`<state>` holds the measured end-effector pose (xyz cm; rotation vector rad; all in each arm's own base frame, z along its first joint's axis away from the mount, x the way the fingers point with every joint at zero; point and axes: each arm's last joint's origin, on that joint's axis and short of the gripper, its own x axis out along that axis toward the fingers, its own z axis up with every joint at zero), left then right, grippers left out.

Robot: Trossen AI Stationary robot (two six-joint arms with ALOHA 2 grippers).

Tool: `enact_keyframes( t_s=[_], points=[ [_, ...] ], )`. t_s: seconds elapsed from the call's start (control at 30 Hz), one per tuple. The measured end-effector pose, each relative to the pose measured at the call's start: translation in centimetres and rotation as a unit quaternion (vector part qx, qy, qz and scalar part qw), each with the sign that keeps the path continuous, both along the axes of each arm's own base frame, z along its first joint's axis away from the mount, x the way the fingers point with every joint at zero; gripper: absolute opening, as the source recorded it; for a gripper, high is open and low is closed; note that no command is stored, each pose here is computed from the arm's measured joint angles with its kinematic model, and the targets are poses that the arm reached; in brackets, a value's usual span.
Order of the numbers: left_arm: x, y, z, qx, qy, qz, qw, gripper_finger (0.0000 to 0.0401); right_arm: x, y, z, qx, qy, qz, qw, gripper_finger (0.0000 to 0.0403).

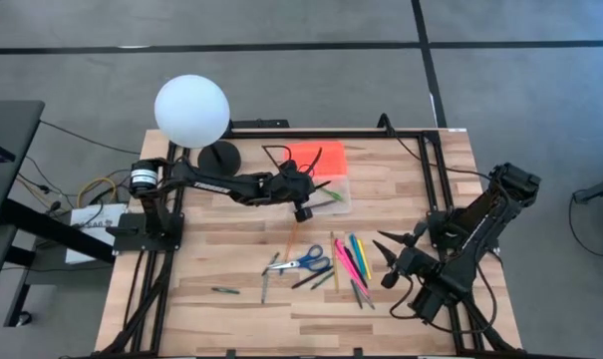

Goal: Pick & place school supplies into a supply box
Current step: Put the black pen into the orange supply box, then put the yellow pen into the orange supply box

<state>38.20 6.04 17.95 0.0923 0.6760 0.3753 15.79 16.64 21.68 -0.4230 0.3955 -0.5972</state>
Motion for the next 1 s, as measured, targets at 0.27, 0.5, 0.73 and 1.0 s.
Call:
enact_keyframes(
  t_s=[0.27,0.5,0.73,1.0],
  points=[
    [-0.1,0.0,-0.2,0.023,0.024,-0.022,0.999,0.0083,0.7,-1.3,-0.9,0.004,0.016,-0.034,0.999,0.0119],
    [-0.2,-0.3,0.0,0.02,0.022,-0.033,0.999,0.0122,1.7,-2.0,-1.2,0.054,0.04,-0.071,0.995,0.0119],
    [-1.4,-4.9,2.3,0.02,0.043,-0.105,0.993,0.0129,3.1,-2.4,-2.1,0.156,0.05,-0.102,0.981,0.0119],
    [-4.7,-11.4,2.9,0.037,0.146,-0.143,0.978,0.0124,3.9,-3.0,-4.5,0.266,0.06,-0.119,0.955,0.0119]
  ],
)
